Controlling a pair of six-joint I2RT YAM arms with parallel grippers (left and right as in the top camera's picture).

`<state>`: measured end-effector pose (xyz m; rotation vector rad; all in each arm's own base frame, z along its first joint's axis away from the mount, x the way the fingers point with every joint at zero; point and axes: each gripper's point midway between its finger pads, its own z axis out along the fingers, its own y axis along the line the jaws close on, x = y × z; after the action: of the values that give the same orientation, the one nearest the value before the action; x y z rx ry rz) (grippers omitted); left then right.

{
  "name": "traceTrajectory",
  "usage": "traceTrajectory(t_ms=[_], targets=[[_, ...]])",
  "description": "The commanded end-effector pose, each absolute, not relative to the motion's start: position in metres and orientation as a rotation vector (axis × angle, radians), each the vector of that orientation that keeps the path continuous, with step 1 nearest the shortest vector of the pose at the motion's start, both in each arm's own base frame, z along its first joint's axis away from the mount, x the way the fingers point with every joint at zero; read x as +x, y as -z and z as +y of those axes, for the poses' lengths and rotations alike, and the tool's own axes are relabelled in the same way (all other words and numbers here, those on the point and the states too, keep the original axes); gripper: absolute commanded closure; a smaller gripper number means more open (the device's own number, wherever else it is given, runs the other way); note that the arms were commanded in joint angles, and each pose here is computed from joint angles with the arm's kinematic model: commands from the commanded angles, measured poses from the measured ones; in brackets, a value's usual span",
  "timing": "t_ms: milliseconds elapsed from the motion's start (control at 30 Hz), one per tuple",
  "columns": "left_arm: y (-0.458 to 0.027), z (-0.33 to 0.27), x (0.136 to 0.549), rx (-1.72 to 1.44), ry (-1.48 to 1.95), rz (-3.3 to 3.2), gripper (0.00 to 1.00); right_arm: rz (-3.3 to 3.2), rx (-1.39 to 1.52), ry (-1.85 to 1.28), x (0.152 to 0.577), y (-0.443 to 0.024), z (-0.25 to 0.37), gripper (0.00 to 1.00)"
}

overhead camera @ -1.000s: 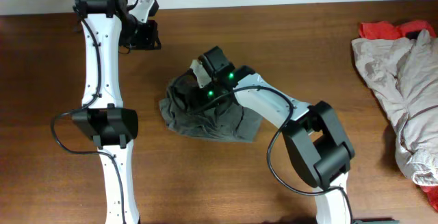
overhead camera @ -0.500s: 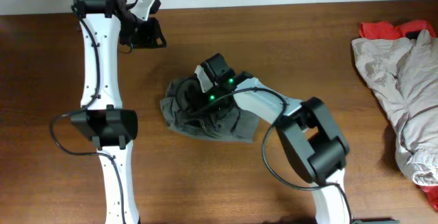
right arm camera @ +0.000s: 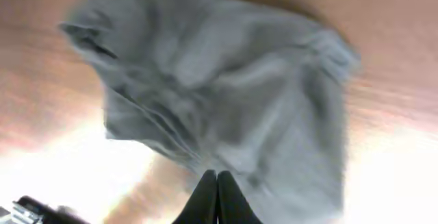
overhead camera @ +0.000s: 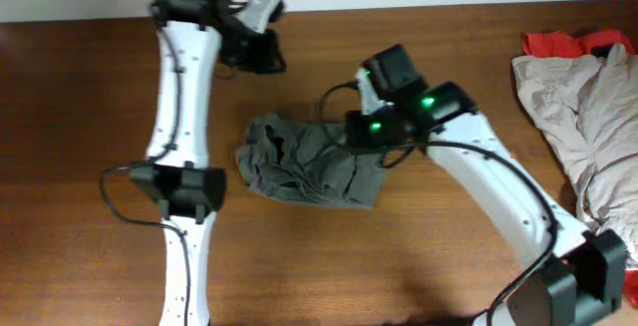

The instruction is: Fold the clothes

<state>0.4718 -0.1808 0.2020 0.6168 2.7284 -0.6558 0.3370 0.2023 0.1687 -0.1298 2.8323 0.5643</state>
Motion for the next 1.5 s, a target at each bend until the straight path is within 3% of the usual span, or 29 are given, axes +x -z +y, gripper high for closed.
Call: traceTrajectory(t_ms=[0, 300, 633, 800, 1000, 1167, 1467], targets=[[-0.206, -0.184, 0.465, 0.689, 0.464, 2.732, 0.87, 2.925, -0.018, -0.512, 0.329, -0.151, 0.186, 0.96], [-0.121, -0.170, 0.430, 0.736, 0.334, 3.060, 0.99, 2.988, 0.001, -0.581, 0.314, -0.139, 0.189, 0.96], [-0.056, -0.149, 0.374, 0.771, 0.256, 3.376, 0.99, 2.922, 0.013, -0.677, 0.327, -0.136, 0.203, 0.96], [-0.048, -0.144, 0.365, 0.766, 0.231, 3.425, 0.99, 2.902, 0.008, -0.672, 0.338, -0.107, 0.206, 0.96], [-0.048, -0.142, 0.366, 0.771, 0.205, 3.424, 0.99, 3.025, 0.051, -0.594, 0.331, -0.038, 0.198, 0.96], [-0.047, -0.137, 0.367, 0.773, 0.166, 3.424, 0.99, 3.234, 0.307, -0.468, 0.305, 0.004, 0.170, 0.96], [-0.048, -0.117, 0.374, 0.683, 0.071, 3.439, 0.99, 3.259, 0.546, -0.358, 0.311, 0.013, 0.106, 0.96]])
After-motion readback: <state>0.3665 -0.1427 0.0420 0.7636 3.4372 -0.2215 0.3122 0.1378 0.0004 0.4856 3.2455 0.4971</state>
